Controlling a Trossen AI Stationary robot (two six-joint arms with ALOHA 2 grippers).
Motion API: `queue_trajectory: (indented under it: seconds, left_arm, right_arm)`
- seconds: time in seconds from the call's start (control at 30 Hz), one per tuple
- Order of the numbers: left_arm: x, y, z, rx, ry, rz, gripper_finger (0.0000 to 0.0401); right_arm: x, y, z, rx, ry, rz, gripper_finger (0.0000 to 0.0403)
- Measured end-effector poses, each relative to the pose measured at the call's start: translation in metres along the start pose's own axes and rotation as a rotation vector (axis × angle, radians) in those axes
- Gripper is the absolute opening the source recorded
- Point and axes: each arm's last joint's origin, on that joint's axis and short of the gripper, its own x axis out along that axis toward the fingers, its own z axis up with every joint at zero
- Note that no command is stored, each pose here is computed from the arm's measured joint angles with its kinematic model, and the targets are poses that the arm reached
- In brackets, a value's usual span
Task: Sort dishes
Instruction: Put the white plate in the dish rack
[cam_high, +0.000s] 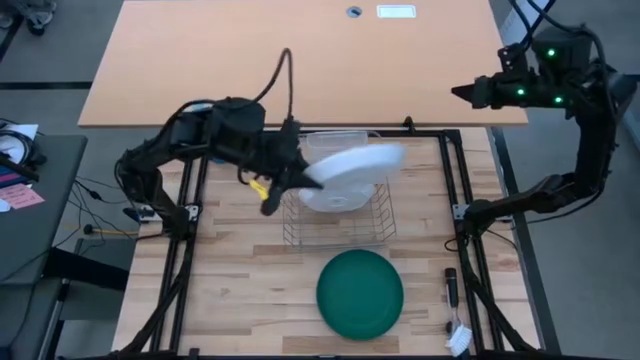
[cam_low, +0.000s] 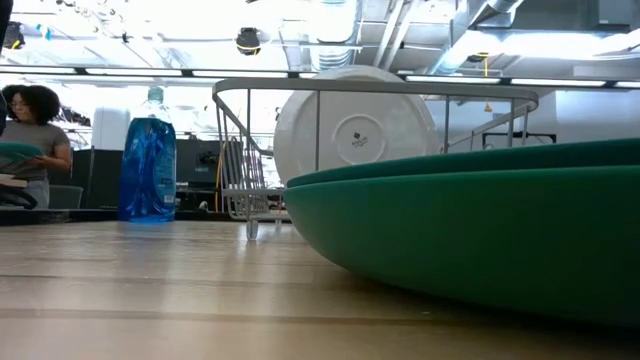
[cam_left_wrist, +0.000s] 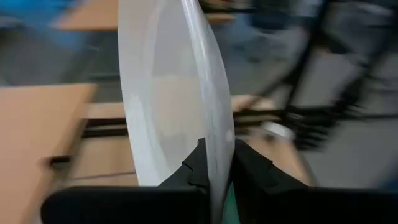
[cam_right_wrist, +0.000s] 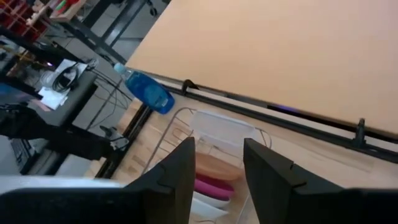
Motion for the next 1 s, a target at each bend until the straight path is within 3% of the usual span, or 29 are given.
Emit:
queue_trajectory:
  seconds: [0.2, 0.33, 0.47, 0.57, 0.87, 1.0]
  left_arm:
    - [-0.005, 0.014, -0.015, -0.032, 0.125, -0.276, 0.0024]
    - [0.006, 0.025, -0.036, -0.063, 0.277, -0.322, 0.0024]
    - [0.022, 0.028, -0.05, -0.093, 0.338, -0.338, 0.0024]
    - [0.022, 0.028, -0.049, -0.166, 0.322, -0.4, 0.0024]
    - [0.014, 0.037, -0.022, -0.352, 0.093, -0.62, 0.0025]
    - [0.009, 0.056, -0.023, -0.458, 0.103, -0.609, 0.0032]
  right_arm:
    - [-0.002, 0.0, -0.001, 0.059, -0.003, 0.004, 0.0139]
    - [-0.002, 0.002, -0.002, 0.109, 0.004, 0.017, 0.0139]
    - [-0.002, 0.008, -0.005, 0.126, 0.036, 0.057, 0.0139]
    - [-0.001, 0.014, -0.009, 0.13, 0.07, 0.099, 0.0139]
    - [-0.003, 0.039, -0.016, 0.044, 0.092, 0.272, 0.0138]
    - [-0.003, 0.045, -0.014, 0.027, 0.025, 0.266, 0.0135]
